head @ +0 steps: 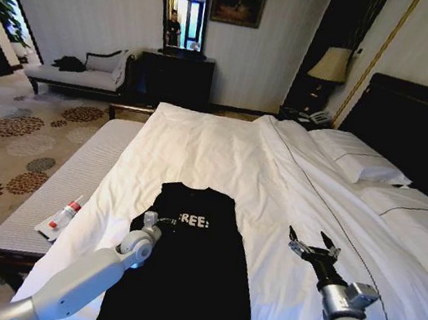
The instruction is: Fold the clothes on the bed.
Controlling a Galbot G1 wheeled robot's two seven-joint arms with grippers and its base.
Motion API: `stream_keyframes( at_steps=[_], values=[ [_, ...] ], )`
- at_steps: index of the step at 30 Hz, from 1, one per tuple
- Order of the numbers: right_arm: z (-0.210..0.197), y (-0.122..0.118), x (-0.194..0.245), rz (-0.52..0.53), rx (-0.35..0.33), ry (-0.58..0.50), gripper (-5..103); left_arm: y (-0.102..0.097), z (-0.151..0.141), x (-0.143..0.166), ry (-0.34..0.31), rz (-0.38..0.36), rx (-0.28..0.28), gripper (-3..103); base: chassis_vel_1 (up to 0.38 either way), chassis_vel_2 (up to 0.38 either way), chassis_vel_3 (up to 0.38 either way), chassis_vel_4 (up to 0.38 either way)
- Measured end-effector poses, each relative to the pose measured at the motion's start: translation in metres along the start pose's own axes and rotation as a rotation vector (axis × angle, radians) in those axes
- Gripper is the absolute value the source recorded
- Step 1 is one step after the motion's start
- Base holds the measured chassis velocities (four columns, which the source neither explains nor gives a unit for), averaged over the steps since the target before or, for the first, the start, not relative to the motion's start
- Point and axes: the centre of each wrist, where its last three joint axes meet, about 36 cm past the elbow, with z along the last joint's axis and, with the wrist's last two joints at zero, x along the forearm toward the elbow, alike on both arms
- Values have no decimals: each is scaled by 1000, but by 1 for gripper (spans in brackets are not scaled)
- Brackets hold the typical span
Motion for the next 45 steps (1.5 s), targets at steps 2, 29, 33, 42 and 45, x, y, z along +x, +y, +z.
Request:
stream_keyframes(
  at_steps=[2,29,33,42,45],
  values=[
    [1,1,-1,-4,-3,0,100,3,-1,3,2,-5,9,10,0,0,0,0],
    [6,0,-10,-14,-5,10,100,58,-103,-14,-200,-93,95,100,0,0,0,0],
    [6,-1,-10,-11,-5,12,100,58,-103,-31,-192,-102,78,100,0,0,0,0],
    [6,-4,-10,-4,-5,13,100,62,-86,-54,-161,-129,45,98,0,0,0,0],
    [6,-5,-10,-4,-4,13,100,64,-83,-59,-154,-138,44,98,0,0,0,0]
  ],
)
